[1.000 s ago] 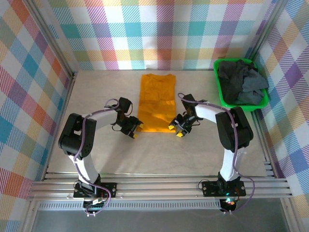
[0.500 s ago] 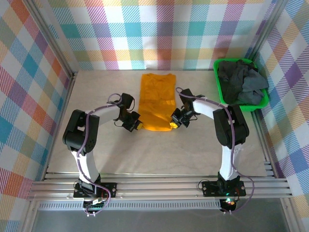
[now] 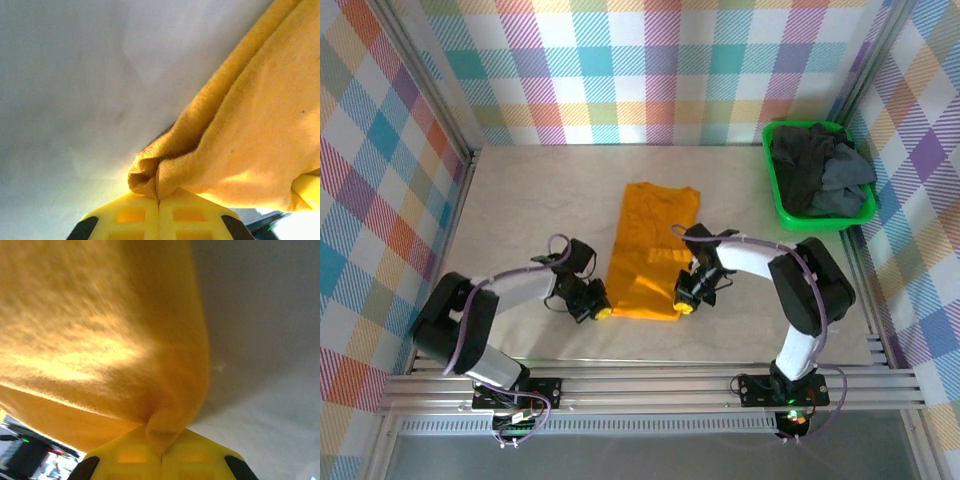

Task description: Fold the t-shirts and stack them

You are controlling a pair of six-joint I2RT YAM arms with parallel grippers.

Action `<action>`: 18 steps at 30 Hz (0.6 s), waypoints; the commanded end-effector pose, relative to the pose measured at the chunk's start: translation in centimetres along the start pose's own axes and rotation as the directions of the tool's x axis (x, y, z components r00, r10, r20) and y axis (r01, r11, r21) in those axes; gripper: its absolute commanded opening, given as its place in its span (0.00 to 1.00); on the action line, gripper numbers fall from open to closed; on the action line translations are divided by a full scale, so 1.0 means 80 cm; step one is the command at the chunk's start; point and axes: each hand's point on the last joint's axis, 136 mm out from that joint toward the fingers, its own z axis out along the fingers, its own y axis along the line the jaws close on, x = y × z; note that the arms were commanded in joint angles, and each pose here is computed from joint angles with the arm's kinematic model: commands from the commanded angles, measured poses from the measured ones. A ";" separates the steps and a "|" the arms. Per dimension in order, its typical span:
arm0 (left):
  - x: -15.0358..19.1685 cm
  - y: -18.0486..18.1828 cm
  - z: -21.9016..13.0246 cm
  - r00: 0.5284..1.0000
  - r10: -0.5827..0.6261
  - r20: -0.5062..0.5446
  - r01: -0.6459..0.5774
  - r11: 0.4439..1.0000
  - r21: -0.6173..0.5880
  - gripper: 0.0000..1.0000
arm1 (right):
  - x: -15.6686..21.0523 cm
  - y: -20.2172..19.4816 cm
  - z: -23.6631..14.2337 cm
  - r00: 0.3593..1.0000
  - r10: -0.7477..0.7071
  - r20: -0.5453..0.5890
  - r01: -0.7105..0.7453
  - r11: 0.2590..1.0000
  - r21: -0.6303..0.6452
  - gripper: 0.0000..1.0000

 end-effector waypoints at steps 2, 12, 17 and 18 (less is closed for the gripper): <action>0.030 -0.001 -0.024 0.997 0.073 -0.004 -0.073 0.996 0.041 0.00 | 0.040 -0.014 -0.019 1.000 0.002 -0.020 -0.003 1.000 -0.004 0.00; 0.007 -0.121 -0.138 0.971 0.077 0.228 -0.139 0.952 0.273 0.00 | 0.047 0.025 -0.113 0.995 0.078 0.064 -0.068 0.988 -0.136 0.00; -0.047 -0.182 -0.170 0.948 0.024 0.317 -0.133 0.935 0.328 0.00 | 0.004 0.051 -0.163 0.980 0.168 0.106 -0.135 0.954 -0.266 0.00; -0.062 -0.194 -0.173 0.944 0.010 0.331 -0.128 0.933 0.336 0.00 | -0.008 0.056 -0.172 0.977 0.183 0.113 -0.145 0.948 -0.282 0.00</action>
